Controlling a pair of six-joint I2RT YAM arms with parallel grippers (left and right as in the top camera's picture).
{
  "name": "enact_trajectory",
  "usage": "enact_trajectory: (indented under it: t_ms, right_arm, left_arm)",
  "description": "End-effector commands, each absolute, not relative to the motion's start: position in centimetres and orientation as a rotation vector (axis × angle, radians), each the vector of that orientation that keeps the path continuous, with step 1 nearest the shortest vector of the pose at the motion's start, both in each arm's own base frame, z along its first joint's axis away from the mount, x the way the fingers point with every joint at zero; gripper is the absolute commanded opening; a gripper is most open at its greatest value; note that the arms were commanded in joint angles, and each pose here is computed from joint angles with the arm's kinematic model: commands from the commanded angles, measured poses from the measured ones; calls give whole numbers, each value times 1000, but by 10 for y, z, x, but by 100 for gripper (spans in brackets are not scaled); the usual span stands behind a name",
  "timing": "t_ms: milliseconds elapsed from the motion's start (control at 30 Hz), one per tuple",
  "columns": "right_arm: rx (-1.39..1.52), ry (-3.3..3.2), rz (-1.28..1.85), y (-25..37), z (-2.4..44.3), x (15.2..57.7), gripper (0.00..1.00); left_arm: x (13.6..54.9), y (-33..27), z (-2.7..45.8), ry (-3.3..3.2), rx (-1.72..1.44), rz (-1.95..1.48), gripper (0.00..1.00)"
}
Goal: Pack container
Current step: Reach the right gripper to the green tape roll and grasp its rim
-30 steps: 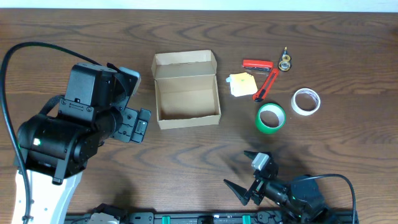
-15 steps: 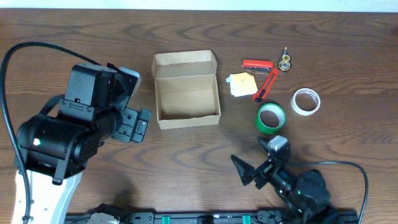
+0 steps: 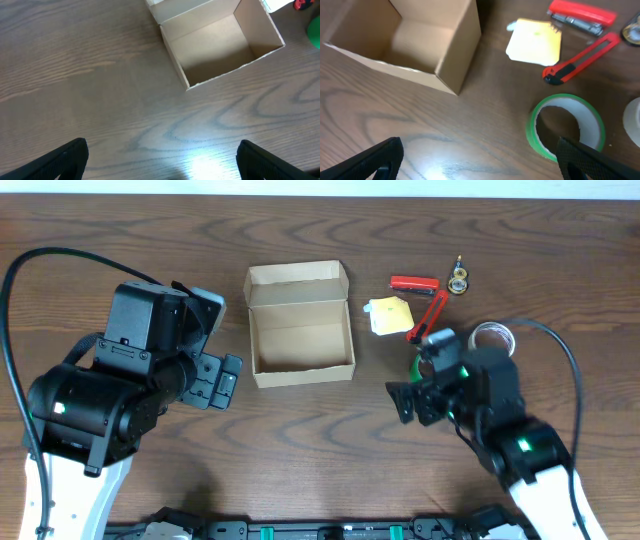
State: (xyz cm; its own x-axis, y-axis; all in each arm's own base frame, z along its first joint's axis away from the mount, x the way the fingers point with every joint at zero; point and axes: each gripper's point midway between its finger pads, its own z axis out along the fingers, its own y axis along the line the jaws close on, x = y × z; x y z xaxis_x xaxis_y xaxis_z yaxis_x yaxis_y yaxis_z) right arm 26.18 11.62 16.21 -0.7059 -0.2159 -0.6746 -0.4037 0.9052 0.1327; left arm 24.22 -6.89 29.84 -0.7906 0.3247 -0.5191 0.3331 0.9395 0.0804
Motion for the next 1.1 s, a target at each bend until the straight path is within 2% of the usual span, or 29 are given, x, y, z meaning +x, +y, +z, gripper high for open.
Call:
enact_trajectory:
  t_ms: [0, 67, 167, 367, 467, 567, 600, 667, 700, 800, 933, 1067]
  right_arm:
    - [-533, 2406, 301, 115, 149, 272, 99]
    - [-582, 2429, 245, 113, 136, 279, 99]
    - [-500, 2534, 141, 97, 109, 288, 99]
    - [-422, 2705, 113, 86, 59, 294, 99]
    - [-397, 2748, 101, 82, 40, 299, 94]
    - [-347, 2783, 87, 77, 24, 303, 80]
    - [-326, 2790, 88, 76, 20, 305, 72]
    - [-314, 2785, 93, 75, 17, 309, 44]
    - [-313, 2777, 93, 75, 18, 311, 25]
    - [-310, 2739, 98, 78, 25, 321, 1]
    - [-303, 2707, 104, 82, 53, 339, 1]
    - [-306, 2640, 115, 92, 108, 368, 1]
  left_arm:
    - [243, -68, 298, 2549, 459, -12, 95]
    - [243, -68, 298, 2549, 459, -12, 95]
    - [243, -68, 298, 2549, 459, -12, 95]
    - [243, -68, 298, 2549, 459, -12, 95]
    - [243, -68, 298, 2549, 459, -12, 95]
    - [243, -68, 298, 2549, 459, -12, 95]
    - [243, -68, 298, 2549, 459, -12, 95]
    - [243, -68, 298, 2549, 459, -12, 95]
    - [243, -68, 298, 2549, 459, -12, 95]
    - [243, -68, 298, 2549, 459, -12, 95]
    - [243, -68, 298, 2549, 459, -12, 95]
    - [243, -68, 298, 2549, 459, -12, 95]
